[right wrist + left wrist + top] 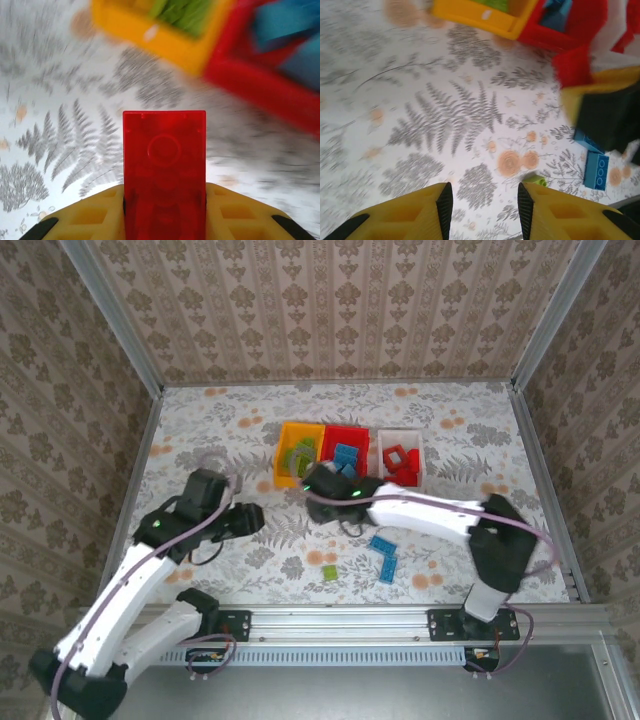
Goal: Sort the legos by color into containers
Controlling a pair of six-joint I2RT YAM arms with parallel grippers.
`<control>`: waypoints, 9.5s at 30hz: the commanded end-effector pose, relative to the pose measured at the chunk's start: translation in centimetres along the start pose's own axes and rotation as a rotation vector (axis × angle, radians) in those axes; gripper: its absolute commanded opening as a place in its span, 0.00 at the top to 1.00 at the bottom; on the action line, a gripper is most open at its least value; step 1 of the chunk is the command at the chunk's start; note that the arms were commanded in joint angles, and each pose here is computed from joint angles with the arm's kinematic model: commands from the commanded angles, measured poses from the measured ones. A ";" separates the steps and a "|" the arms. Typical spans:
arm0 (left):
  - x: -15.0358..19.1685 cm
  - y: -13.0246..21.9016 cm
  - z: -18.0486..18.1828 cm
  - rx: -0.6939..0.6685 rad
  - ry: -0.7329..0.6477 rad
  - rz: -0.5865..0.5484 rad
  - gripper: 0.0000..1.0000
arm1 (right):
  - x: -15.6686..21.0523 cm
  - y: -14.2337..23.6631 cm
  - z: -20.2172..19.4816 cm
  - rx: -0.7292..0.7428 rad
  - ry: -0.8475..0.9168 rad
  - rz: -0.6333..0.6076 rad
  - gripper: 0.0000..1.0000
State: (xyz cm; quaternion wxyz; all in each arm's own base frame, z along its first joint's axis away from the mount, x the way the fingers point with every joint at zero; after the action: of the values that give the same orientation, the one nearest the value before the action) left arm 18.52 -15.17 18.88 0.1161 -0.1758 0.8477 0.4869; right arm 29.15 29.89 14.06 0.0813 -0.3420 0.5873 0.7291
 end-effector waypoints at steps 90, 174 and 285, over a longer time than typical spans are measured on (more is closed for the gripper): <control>13.7 -15.6 -6.4 -0.431 -0.447 0.480 0.59 | 9.8 10.9 -8.7 -0.357 -0.244 0.131 0.24; 2.2 -6.6 -8.8 0.144 -0.207 0.175 0.40 | 16.1 -1.3 -8.3 -0.002 0.275 0.682 0.39; 14.6 -20.6 -16.0 -0.378 -0.499 0.668 0.71 | 12.7 13.8 -20.1 0.118 -0.717 -0.039 0.26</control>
State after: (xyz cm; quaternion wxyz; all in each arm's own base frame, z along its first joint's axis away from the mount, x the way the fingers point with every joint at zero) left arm 11.20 -42.17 3.32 0.0829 0.2418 0.7030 0.6637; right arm 20.53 2.80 15.89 0.3377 -0.0568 0.5692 0.7474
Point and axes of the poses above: each hand's point on the last joint's axis, 136 mm out from that joint toward the fingers, its own y axis back along the fingers, its own z axis along the line the jaws close on, x = y × z, the point moved 1 cm from there along y, back along the fingers, and after that the axes turned 8 degrees about y, right-handed, at the moved point
